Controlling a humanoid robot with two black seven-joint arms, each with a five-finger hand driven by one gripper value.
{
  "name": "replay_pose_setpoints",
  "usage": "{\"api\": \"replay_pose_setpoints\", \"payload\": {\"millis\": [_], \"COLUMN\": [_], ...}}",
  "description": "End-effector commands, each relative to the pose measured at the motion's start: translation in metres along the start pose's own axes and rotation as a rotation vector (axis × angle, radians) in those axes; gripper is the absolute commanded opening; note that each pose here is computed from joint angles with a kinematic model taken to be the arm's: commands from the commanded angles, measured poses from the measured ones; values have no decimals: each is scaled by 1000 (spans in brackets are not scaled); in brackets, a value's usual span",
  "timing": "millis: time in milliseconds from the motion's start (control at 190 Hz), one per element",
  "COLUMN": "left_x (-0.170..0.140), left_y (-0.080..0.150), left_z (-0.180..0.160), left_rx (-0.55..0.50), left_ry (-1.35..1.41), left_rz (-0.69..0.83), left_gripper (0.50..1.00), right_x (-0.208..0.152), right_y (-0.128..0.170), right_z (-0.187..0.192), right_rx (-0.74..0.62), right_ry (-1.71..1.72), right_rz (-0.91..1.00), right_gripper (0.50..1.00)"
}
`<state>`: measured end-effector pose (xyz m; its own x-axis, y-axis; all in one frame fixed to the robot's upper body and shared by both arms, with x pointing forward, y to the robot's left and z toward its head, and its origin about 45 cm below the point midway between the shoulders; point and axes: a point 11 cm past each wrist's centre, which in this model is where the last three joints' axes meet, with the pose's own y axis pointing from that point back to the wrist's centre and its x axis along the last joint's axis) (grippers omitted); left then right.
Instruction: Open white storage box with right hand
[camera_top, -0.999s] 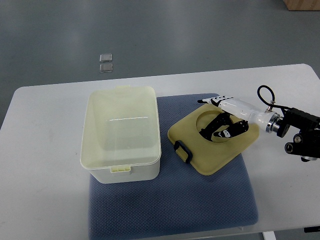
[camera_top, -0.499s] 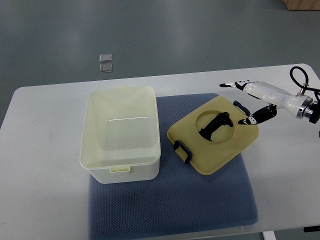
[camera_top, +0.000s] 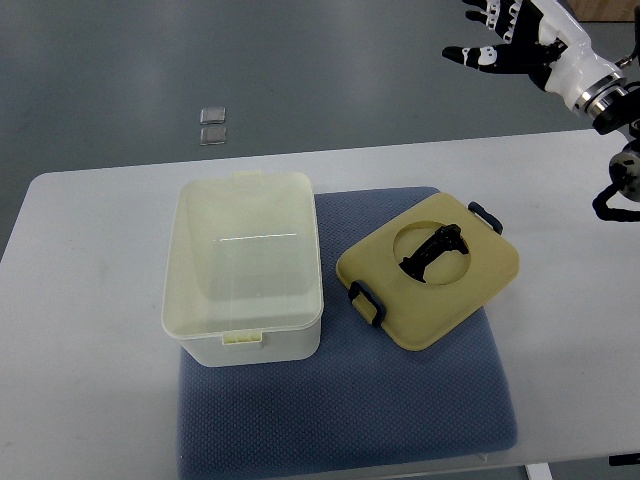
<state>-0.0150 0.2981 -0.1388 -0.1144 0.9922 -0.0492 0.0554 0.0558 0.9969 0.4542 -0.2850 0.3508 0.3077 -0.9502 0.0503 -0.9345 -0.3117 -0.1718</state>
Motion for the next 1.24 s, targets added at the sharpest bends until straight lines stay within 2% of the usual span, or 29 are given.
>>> {"api": "replay_pose_setpoints", "payload": {"millis": [0,194,342,484,589,757,1235], "left_x": [0,0,0,0,0,0,0], "left_y": [0,0,0,0,0,0,0], "left_z": [0,0,0,0,0,0,-3], "left_rx": [1,-1,1,0,0,2,30], "left_ry": [1,0,1,-3,-4,-6,-9], "left_rz": [1,0,1,-1,1,1,0], "left_gripper": [1000,1000,1000,1000,1000,1000,1000], "right_x": [6,7,-2,-25,-20,13,1], "right_y": [-14,-18,0,5,8,15,1], "right_z": [20,77,102,110,113,126,140], "right_rx": [-69,-178,-144,-53,-6,14,-52], "right_ry": [-297,-662,-896,-1008,-1022,-962,-829], "right_rz": [151,316,257,97,69,191,205], "right_gripper": [924,928,928,928,928,928,928]}}
